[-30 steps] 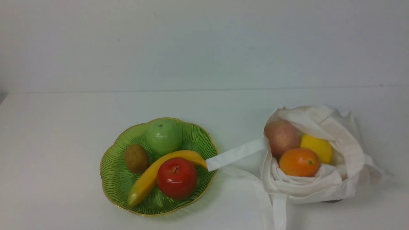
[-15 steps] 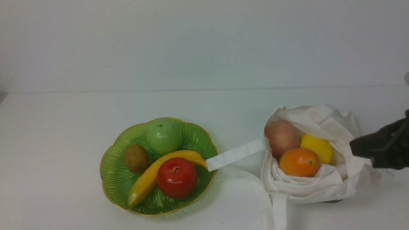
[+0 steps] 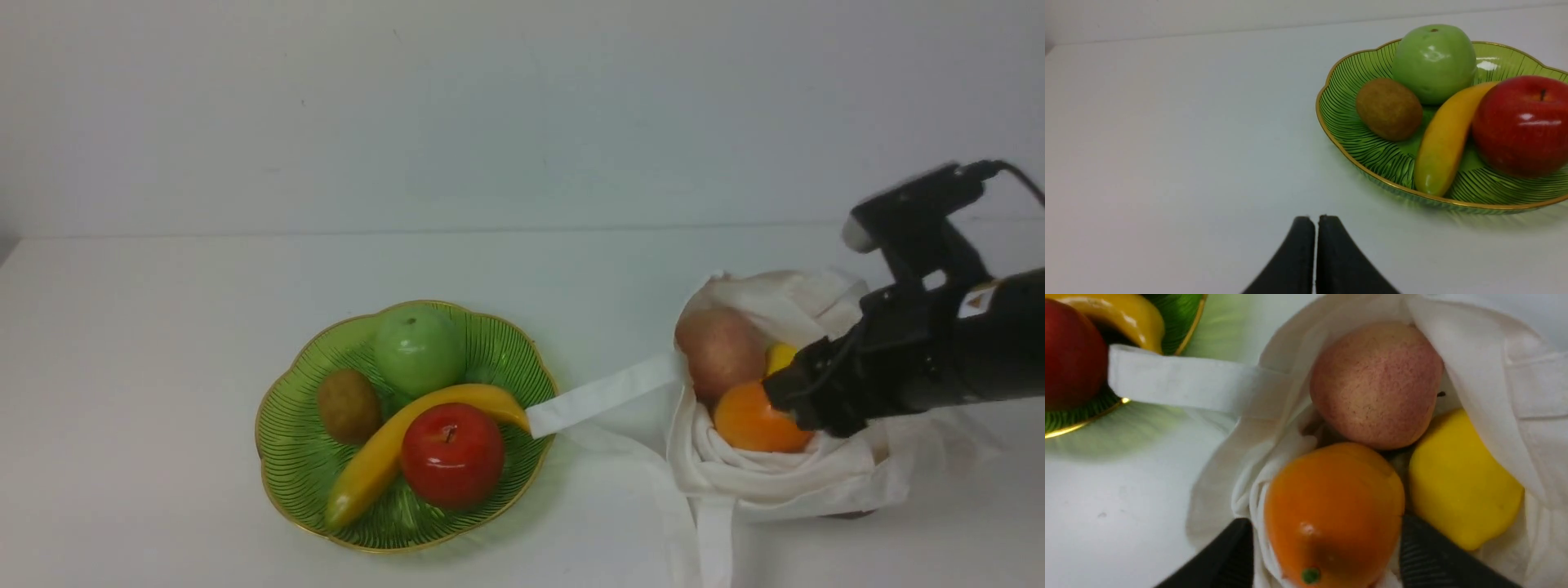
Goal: Take the fruit out of the cloth bag on the white table and place them on a plate.
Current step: 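Reach into the bag and grasp a fruit with the right gripper, then take the mango out of the bag and place it on the plate with the right gripper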
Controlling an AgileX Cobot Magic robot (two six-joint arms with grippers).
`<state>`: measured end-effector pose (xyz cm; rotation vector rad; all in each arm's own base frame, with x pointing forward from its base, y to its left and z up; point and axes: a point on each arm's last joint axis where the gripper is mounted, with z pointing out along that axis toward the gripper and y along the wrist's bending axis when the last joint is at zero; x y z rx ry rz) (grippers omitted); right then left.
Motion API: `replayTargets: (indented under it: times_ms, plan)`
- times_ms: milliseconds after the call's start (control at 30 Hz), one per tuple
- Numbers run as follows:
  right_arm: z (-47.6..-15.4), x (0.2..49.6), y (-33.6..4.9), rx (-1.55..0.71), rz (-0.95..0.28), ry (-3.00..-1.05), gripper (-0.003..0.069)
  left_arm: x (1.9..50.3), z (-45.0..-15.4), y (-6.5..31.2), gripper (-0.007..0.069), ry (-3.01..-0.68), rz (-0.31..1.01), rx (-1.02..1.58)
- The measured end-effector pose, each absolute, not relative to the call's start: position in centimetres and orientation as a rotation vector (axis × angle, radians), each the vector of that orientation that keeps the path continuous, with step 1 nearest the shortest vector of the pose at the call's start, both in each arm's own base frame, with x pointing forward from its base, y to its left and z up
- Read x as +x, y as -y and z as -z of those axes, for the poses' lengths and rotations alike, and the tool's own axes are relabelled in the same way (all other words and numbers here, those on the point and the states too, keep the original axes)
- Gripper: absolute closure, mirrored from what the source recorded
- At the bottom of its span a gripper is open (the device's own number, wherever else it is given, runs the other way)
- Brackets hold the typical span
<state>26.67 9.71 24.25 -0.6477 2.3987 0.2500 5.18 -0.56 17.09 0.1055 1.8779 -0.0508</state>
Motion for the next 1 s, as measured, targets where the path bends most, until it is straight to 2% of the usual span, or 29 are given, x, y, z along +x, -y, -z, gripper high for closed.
replayTargets:
  times_ms: [133, 233, 300, 400, 467, 500, 867, 1000]
  plan:
    - [-22.0, 27.9, -10.0, -0.641, -0.237, -2.446, 0.0025, 5.2, -17.1, 0.6, 0.0633, -1.878, 0.051, 0.106]
    - [-20.5, 28.6, -10.1, -0.634, -0.228, -2.478, -0.0020, 5.2, -17.1, 0.6, 0.0633, -1.878, 0.051, 0.106]
    - [-20.2, 28.7, -10.2, -0.628, -0.229, -2.487, -0.0024, 5.2, -17.1, 0.6, 0.0633, -1.878, 0.051, 0.106]
    - [-19.7, 29.0, -10.3, -0.588, -0.250, -2.501, 0.0008, 5.2, -17.1, 0.6, 0.0633, -1.878, 0.051, 0.106]
    - [-19.9, 29.1, -10.4, -0.552, -0.273, -2.497, 0.0092, 5.2, -17.1, 0.6, 0.0633, -1.878, 0.051, 0.106]
    - [-20.2, 29.1, -10.5, -0.543, -0.280, -2.493, 0.0094, 5.2, -17.1, 0.6, 0.0633, -1.878, 0.051, 0.106]
    - [-27.4, 28.1, -11.0, -0.586, -0.389, -2.390, 0.0091, 5.2, -17.1, 0.6, 0.0633, -1.878, 0.051, 0.106]
    - [-31.0, 27.0, -11.6, -0.564, -0.543, -2.328, 0.0091, 5.2, -17.1, 0.6, 0.0633, -1.878, 0.051, 0.106]
